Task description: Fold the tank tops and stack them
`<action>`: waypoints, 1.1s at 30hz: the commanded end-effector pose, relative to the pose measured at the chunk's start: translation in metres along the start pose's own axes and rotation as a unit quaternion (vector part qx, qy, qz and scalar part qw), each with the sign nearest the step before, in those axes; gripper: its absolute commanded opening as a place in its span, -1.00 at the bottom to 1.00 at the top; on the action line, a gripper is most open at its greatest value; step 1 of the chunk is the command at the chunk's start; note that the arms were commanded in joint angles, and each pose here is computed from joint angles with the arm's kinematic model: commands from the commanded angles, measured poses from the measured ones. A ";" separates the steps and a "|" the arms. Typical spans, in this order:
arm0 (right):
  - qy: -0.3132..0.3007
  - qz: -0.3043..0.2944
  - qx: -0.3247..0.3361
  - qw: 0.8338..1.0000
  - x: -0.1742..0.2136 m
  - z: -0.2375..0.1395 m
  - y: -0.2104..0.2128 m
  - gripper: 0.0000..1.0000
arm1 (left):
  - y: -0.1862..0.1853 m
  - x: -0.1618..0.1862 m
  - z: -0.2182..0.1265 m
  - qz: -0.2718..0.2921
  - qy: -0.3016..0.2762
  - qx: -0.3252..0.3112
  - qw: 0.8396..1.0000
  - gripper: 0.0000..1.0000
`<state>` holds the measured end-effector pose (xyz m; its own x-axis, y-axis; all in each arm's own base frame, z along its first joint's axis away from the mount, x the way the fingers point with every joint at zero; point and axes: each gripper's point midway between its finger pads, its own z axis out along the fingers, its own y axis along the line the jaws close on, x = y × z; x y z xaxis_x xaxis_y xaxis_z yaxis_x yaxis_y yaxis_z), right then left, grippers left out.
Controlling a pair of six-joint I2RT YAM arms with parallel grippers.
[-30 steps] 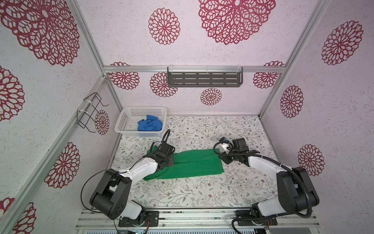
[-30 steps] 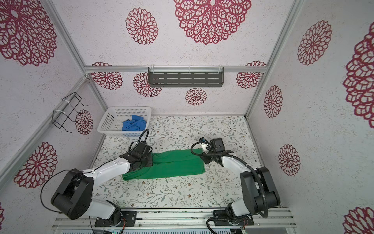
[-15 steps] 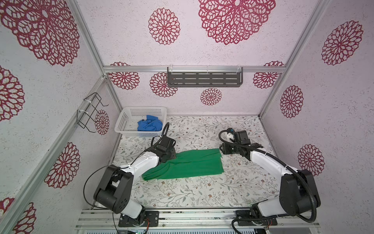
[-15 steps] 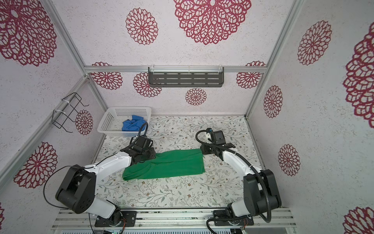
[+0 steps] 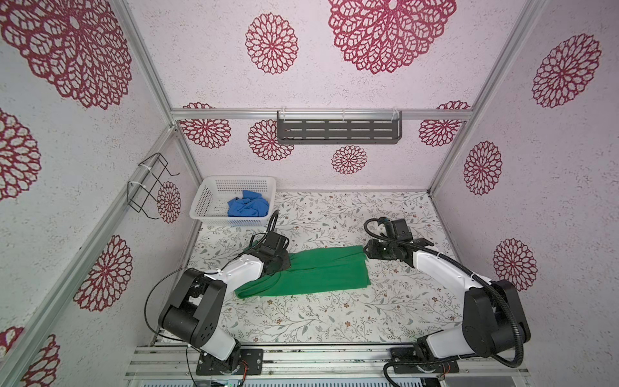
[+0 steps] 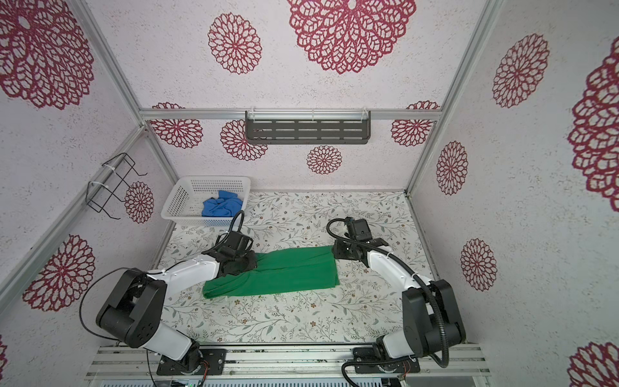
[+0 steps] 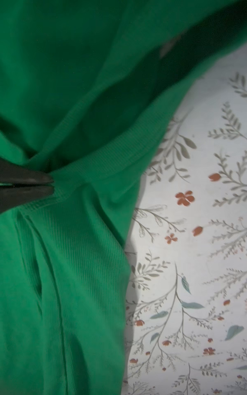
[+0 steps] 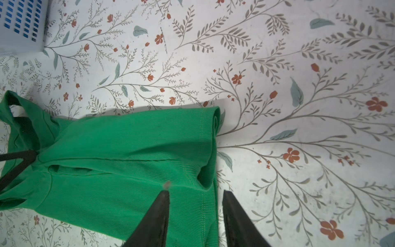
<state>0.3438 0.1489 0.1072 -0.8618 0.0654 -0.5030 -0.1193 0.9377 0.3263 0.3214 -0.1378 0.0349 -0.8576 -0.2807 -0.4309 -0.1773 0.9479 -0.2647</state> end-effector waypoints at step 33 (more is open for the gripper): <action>0.055 0.030 0.049 0.997 0.007 0.036 0.012 -0.14 | -0.008 -0.018 -0.031 -0.047 -0.054 0.027 0.997 -1.00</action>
<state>0.3597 0.1706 0.0814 -0.9030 0.0944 -0.4192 -0.0219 0.9642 0.2644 0.3218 -0.1365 0.0628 -0.7873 -0.3925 -0.4754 -0.2319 0.9030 -0.3616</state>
